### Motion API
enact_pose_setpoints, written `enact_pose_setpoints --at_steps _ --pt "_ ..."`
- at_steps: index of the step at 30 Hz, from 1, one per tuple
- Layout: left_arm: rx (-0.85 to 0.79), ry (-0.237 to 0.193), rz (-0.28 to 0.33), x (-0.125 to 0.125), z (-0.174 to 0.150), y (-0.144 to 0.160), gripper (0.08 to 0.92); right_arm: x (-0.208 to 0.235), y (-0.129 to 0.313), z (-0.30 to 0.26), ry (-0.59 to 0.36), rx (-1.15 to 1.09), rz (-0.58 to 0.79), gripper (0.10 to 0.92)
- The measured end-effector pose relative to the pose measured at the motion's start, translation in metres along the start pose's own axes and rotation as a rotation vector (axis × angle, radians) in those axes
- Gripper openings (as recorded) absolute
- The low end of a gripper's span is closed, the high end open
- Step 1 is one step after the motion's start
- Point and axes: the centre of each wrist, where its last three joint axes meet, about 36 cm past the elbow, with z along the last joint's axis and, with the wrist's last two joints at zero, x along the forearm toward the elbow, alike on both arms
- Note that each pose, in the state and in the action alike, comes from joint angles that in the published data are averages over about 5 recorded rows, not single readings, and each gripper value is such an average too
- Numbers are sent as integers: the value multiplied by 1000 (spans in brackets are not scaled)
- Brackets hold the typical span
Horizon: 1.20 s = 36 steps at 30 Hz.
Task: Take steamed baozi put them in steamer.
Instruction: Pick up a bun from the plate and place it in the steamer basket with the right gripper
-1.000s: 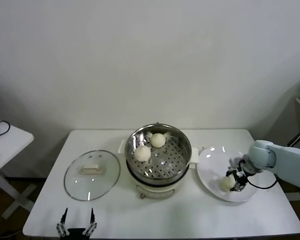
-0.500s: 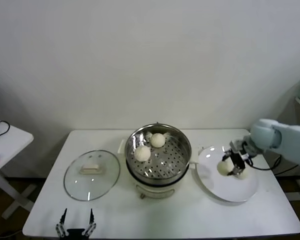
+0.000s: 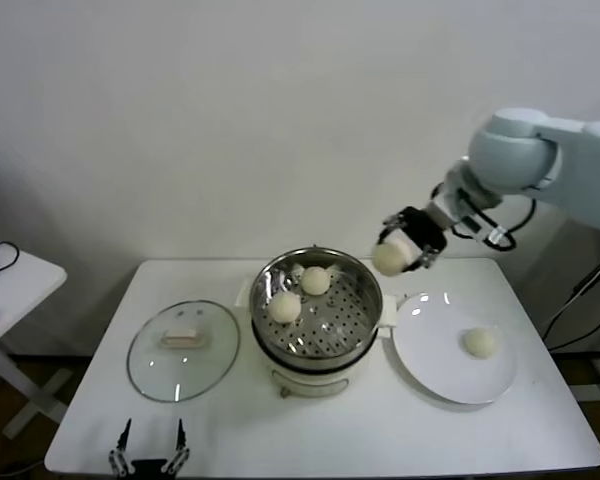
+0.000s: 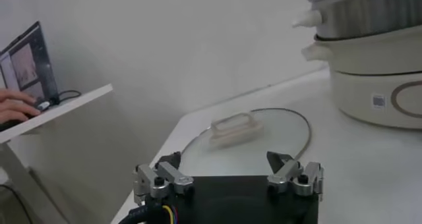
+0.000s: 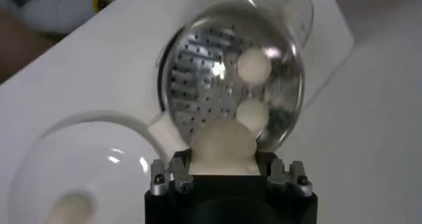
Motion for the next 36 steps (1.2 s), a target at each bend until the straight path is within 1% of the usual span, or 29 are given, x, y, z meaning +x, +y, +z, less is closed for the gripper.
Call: enact_pose_setpoints --at_steps 5,9,13,18,24,33,36 --pt "3 -3 -3 -1 -1 0 823 -23 -27 -47 -8 222 -50 653" --pt "5 -5 -8 0 -2 0 823 -56 -40 -73 -17 357 -93 651" --pt "6 -6 -14 -1 -2 1 823 -92 -44 -88 -25 444 -129 646" --pt "6 -3 -19 -2 -1 1 823 -133 -41 -95 -36 496 -163 638" --pt "2 1 -27 -3 1 3 823 -170 -37 -99 -51 531 -179 636" --pt "2 3 -31 -3 2 3 823 -207 -38 -102 -69 542 -185 636" --pt "2 4 -32 -3 2 3 823 -212 -38 -101 -75 539 -186 659"
